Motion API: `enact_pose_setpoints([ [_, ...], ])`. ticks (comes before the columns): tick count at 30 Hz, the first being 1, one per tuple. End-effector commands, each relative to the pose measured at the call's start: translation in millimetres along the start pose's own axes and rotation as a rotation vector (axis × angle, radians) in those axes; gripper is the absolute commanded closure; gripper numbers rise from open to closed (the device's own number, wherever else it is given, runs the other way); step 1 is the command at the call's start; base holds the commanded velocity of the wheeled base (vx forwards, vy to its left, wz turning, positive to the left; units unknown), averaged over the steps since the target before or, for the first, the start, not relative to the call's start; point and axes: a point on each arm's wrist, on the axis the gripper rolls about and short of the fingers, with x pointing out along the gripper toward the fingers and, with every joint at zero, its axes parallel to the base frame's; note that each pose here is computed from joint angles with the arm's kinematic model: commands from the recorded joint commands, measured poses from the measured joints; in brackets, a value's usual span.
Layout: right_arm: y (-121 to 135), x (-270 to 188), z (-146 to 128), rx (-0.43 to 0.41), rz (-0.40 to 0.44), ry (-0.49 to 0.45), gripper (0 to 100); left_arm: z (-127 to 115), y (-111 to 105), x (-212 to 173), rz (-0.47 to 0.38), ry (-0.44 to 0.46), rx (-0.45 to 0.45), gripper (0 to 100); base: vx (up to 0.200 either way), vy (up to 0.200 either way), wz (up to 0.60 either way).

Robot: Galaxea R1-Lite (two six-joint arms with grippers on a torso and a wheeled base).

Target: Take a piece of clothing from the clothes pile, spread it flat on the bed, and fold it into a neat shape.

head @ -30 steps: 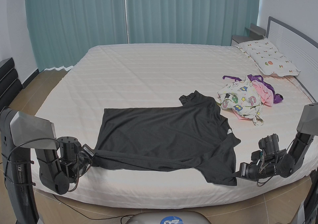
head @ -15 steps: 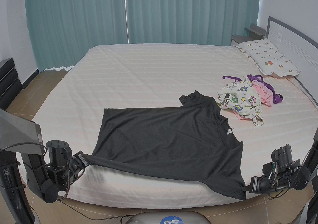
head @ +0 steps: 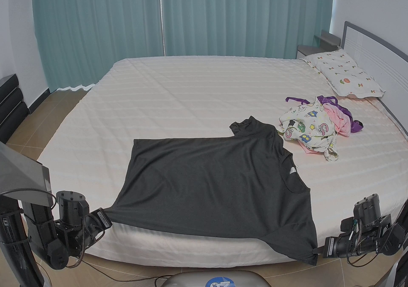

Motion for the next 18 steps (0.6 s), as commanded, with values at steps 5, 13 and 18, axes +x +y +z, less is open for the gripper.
enact_pose_setpoints([
  [5,7,-21,-7,0.000,0.014,-0.062,100,-5,3,-8,0.007,0.027,0.013,100,0.000,0.000,0.00],
  [13,3,-33,-6,0.030,0.016,-0.112,100,-7,-5,-18,-0.034,0.040,0.010,100,0.000,0.000,0.00],
  [18,-2,-34,-8,0.050,-0.012,-0.090,100,-13,-1,-23,0.012,0.109,0.046,100,0.000,0.000,0.00],
])
